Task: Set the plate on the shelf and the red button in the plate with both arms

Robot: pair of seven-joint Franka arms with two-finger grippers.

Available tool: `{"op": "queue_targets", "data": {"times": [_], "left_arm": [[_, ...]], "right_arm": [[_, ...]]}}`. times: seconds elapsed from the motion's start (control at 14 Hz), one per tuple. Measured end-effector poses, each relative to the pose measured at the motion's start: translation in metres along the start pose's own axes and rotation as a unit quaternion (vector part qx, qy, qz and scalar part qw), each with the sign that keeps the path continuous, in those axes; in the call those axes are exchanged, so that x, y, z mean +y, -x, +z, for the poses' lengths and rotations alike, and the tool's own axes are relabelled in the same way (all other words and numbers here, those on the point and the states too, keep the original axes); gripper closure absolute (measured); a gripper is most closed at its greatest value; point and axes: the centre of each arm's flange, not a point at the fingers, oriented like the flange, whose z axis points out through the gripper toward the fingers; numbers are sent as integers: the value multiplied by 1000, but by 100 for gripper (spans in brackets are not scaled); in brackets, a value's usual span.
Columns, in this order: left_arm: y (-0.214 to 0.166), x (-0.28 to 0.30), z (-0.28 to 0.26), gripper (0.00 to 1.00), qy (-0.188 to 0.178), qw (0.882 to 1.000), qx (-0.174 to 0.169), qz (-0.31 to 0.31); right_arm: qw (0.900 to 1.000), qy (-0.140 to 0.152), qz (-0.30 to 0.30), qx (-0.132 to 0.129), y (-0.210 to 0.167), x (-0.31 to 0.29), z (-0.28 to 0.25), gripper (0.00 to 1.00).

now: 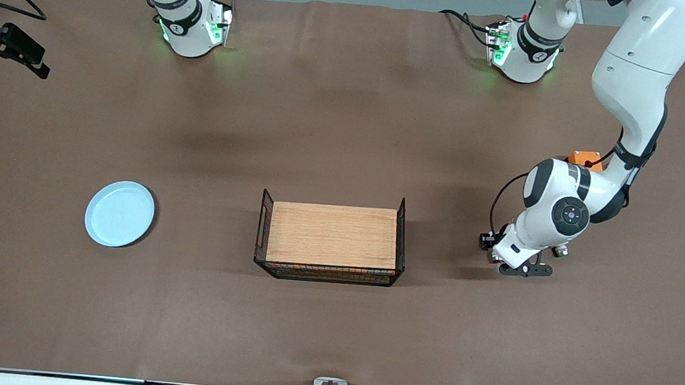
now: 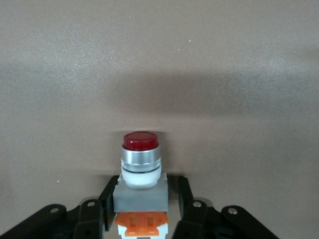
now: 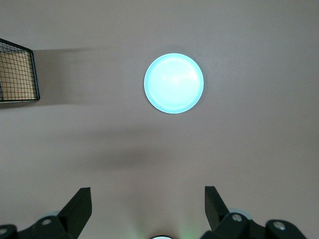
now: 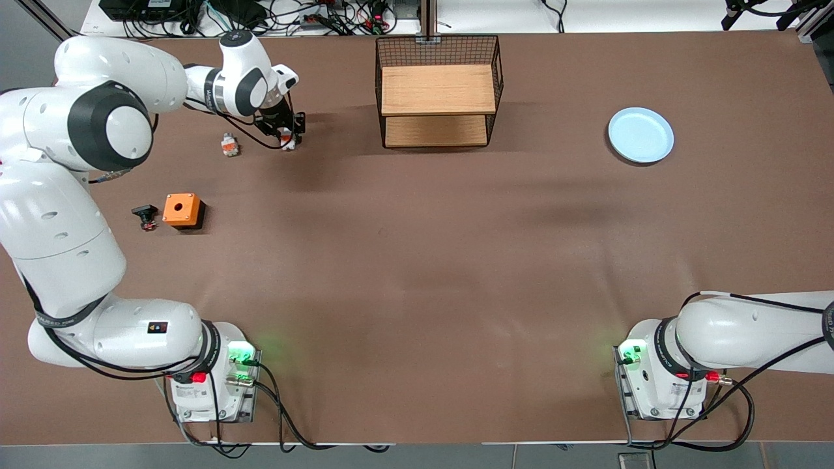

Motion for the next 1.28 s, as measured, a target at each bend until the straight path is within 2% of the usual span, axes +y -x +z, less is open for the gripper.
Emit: {"op": "queue_targets", "data": {"times": [0.14,0.43,0.71,1.28], "left_arm": [[0,-1,-1,59,-1,1000,1,0],[-5,0,-8,59,1,1000,10,-1],[-16,0,-52,59,2,999,40,-10],[-33,0,-158,59,-24,999,12,-26]], "right_arm": [[1000,0,0,0,0,0,0,0],[1000,0,0,0,0,0,0,0],[1000,0,0,0,0,0,0,0],[1000,0,-1,0,0,0,0,0]]}}
